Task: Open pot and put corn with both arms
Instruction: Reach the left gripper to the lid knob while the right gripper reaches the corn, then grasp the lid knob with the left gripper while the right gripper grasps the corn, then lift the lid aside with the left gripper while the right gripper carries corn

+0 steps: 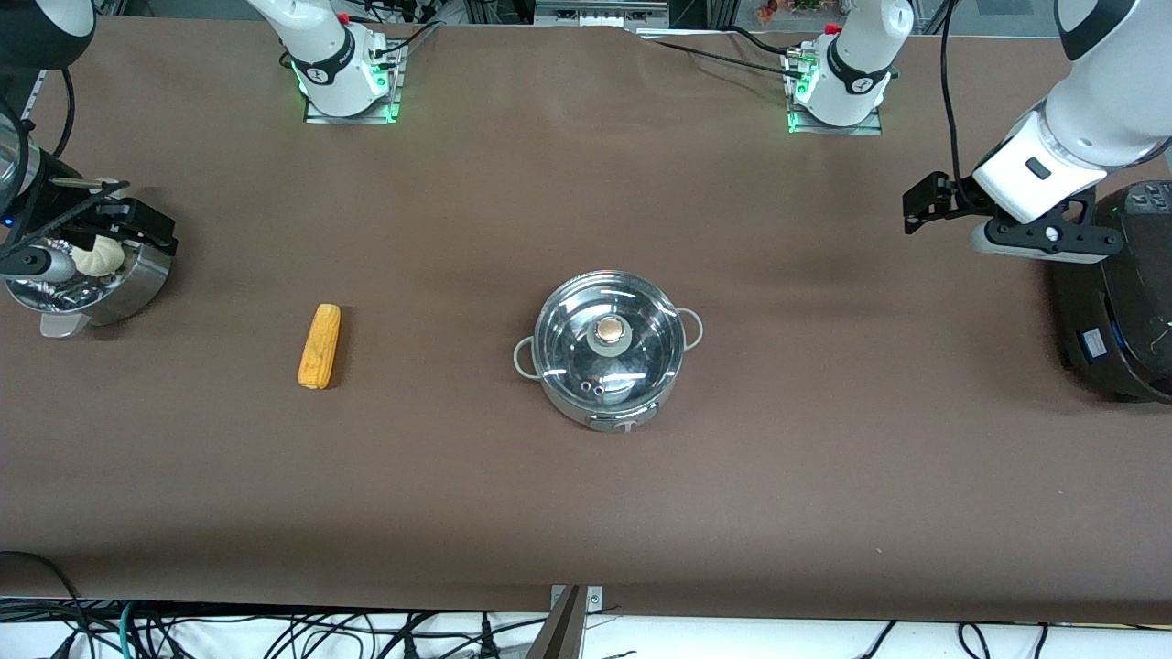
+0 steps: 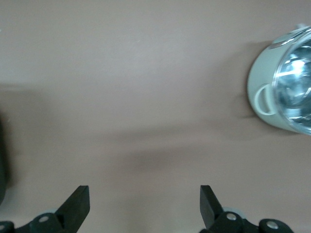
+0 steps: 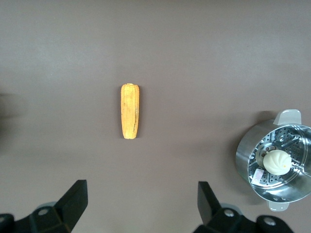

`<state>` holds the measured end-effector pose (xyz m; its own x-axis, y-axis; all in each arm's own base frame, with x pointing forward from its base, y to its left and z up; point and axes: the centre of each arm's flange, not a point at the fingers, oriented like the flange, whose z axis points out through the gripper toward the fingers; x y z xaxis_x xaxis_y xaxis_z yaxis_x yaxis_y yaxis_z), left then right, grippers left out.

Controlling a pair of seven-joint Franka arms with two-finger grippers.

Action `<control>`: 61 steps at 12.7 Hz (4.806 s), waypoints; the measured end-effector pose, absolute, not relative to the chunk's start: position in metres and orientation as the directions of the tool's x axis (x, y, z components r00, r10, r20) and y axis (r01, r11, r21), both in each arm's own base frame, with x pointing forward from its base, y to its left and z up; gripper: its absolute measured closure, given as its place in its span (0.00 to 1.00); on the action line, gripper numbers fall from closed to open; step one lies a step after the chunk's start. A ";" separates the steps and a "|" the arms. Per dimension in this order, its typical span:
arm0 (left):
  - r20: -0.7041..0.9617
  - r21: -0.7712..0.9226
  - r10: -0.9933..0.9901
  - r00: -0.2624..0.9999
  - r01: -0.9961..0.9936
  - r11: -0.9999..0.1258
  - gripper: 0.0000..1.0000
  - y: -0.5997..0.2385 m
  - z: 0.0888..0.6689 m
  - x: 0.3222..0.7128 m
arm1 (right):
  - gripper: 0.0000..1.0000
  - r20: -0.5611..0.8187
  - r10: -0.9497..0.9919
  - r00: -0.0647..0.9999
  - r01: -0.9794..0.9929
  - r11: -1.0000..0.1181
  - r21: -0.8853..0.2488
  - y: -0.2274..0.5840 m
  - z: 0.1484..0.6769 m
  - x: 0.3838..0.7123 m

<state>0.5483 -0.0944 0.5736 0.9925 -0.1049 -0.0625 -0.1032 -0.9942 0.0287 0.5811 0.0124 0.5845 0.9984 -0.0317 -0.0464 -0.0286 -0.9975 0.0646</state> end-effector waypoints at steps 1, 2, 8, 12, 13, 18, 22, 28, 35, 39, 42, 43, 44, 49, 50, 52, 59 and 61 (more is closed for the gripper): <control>-0.060 0.038 -0.123 0.991 -0.121 -0.992 0.00 -0.108 0.573 0.553 | 0.00 -0.056 -0.032 0.998 -0.028 -0.997 0.066 0.012 0.579 0.584; -0.061 0.042 -0.135 0.989 -0.132 -0.990 0.00 -0.124 0.572 0.556 | 0.00 -0.067 -0.032 0.997 -0.027 -0.997 0.066 0.011 0.572 0.587; -0.086 0.068 -0.174 0.981 -0.168 -0.983 0.00 -0.284 0.531 0.577 | 0.00 -0.105 -0.026 0.994 -0.021 -0.998 0.054 0.011 0.515 0.616; -0.048 0.105 -0.259 0.965 -0.253 -0.962 0.00 -0.369 0.468 0.583 | 0.00 -0.113 -0.012 0.993 -0.008 -0.999 0.033 0.016 0.440 0.649; -0.036 0.113 -0.270 0.962 -0.265 -0.958 0.00 -0.383 0.452 0.585 | 0.00 -0.125 -0.010 0.992 -0.006 -1.000 0.027 0.017 0.414 0.656; 0.039 0.154 -0.269 0.962 -0.271 -0.950 0.00 -0.411 0.386 0.604 | 0.00 -0.110 0.006 0.994 0.006 -1.000 0.000 0.024 0.302 0.667; 0.060 0.167 -0.299 0.952 -0.305 -0.938 0.00 -0.441 0.359 0.594 | 0.00 -0.115 0.025 0.993 0.024 -1.000 -0.007 0.035 0.259 0.651; 0.078 0.146 -0.336 0.939 -0.344 -0.927 0.00 -0.461 0.350 0.583 | 0.00 -0.204 0.043 0.978 0.042 -0.999 -0.010 0.047 0.211 0.629; 0.086 0.130 -0.334 0.939 -0.343 -0.930 0.25 -0.456 0.351 0.588 | 0.43 -0.241 0.044 0.969 0.041 -0.999 -0.014 0.047 0.188 0.623; 0.086 0.129 -0.334 0.939 -0.343 -0.930 0.49 -0.456 0.351 0.588 | 0.58 -0.240 0.044 0.970 0.042 -0.999 -0.014 0.047 0.190 0.623; 0.086 0.129 -0.335 0.938 -0.344 -0.930 0.49 -0.456 0.351 0.588 | 0.69 -0.219 0.043 0.975 0.041 -0.999 -0.013 0.047 0.201 0.631; 0.086 0.129 -0.334 0.939 -0.343 -0.930 0.49 -0.456 0.351 0.588 | 0.69 -0.213 0.042 0.976 0.040 -0.999 -0.011 0.046 0.212 0.637; 0.086 0.129 -0.334 0.939 -0.343 -0.931 0.49 -0.456 0.351 0.588 | 0.69 -0.205 0.040 0.978 0.040 -0.999 -0.008 0.045 0.229 0.643; 0.075 0.130 -0.306 0.949 -0.313 -0.941 0.49 -0.456 0.356 0.588 | 0.70 -0.173 0.031 0.984 0.033 -0.999 0.012 0.040 0.343 0.664; 0.078 0.136 -0.279 0.957 -0.288 -0.948 0.49 -0.458 0.363 0.588 | 0.70 -0.182 0.027 0.983 0.030 -0.999 0.016 0.038 0.363 0.666; 0.073 0.141 -0.234 0.970 -0.242 -0.960 0.49 -0.457 0.379 0.587 | 0.70 -0.199 0.018 0.980 0.023 -1.000 0.020 0.034 0.398 0.670; -0.024 0.075 -0.140 0.990 -0.138 -0.988 0.49 -0.380 0.468 0.593 | 0.73 -0.174 0.059 0.983 0.053 -0.998 -0.038 0.110 0.470 0.667; -0.064 0.052 -0.160 0.985 -0.157 -0.986 0.49 -0.339 0.490 0.598 | 0.73 -0.148 0.052 0.988 0.042 -0.997 -0.068 0.168 0.481 0.657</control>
